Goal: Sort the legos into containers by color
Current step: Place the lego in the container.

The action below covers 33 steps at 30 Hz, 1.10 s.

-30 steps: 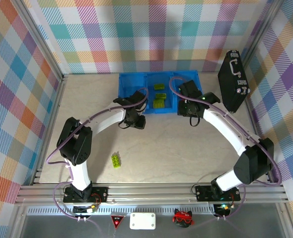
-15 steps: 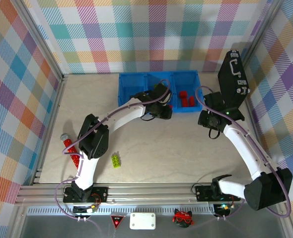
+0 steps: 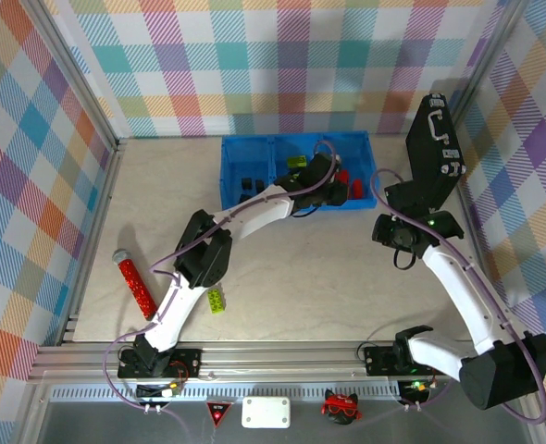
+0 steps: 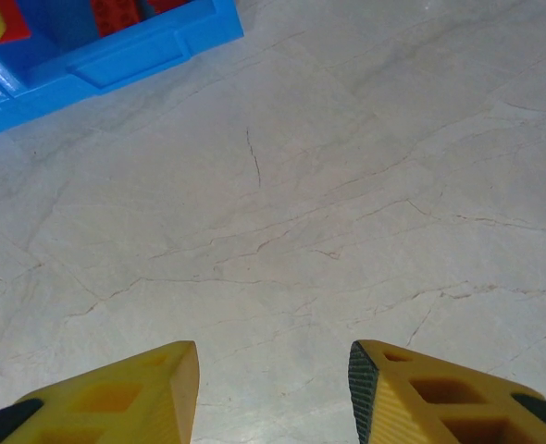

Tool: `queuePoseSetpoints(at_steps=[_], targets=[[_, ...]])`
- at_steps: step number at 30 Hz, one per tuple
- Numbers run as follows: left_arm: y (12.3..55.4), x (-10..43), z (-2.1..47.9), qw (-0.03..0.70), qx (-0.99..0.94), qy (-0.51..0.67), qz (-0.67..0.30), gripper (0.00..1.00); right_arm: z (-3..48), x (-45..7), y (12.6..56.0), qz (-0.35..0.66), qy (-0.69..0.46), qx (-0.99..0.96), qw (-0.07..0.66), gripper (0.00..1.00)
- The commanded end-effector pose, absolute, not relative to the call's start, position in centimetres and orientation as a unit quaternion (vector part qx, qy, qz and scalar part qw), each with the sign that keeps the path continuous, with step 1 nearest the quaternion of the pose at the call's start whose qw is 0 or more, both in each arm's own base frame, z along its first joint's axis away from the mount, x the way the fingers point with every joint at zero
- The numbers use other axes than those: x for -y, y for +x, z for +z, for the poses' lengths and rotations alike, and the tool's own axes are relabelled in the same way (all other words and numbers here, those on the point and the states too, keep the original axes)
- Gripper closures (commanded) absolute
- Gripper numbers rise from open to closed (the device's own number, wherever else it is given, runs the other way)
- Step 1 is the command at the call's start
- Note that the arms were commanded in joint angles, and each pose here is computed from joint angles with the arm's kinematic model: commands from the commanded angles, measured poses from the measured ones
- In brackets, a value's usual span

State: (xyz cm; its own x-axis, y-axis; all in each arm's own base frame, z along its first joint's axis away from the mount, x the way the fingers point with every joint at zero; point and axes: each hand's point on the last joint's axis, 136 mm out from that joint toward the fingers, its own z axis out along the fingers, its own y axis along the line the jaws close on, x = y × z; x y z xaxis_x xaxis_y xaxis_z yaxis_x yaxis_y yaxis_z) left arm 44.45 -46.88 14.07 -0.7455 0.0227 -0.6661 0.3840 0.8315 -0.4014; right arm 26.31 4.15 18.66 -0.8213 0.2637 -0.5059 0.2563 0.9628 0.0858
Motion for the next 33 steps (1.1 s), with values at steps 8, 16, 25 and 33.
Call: queuePoseSetpoints(at_steps=[8, 16, 25, 33], targets=[[47.6, 48.6, 14.4, 0.457, -0.862, 0.057, -0.210, 0.68, 17.9, -4.0, 24.8, 0.016, 0.142, -0.957, 0.252, 0.52], [48.0, 47.8, 13.8, 0.469, -0.865, 0.048, -0.169, 0.61, 17.4, -4.1, 24.7, 0.017, 0.137, -0.959, 0.249, 0.52], [47.4, 47.8, 15.5, 0.480, -0.857, 0.052, -0.179, 0.50, 17.6, -4.1, 24.7, 0.016, 0.133, -0.958, 0.253, 0.52], [46.2, 48.1, 18.6, 0.479, -0.850, 0.068, -0.209, 0.51, 17.1, -4.3, 24.7, 0.022, 0.135, -0.959, 0.247, 0.52]])
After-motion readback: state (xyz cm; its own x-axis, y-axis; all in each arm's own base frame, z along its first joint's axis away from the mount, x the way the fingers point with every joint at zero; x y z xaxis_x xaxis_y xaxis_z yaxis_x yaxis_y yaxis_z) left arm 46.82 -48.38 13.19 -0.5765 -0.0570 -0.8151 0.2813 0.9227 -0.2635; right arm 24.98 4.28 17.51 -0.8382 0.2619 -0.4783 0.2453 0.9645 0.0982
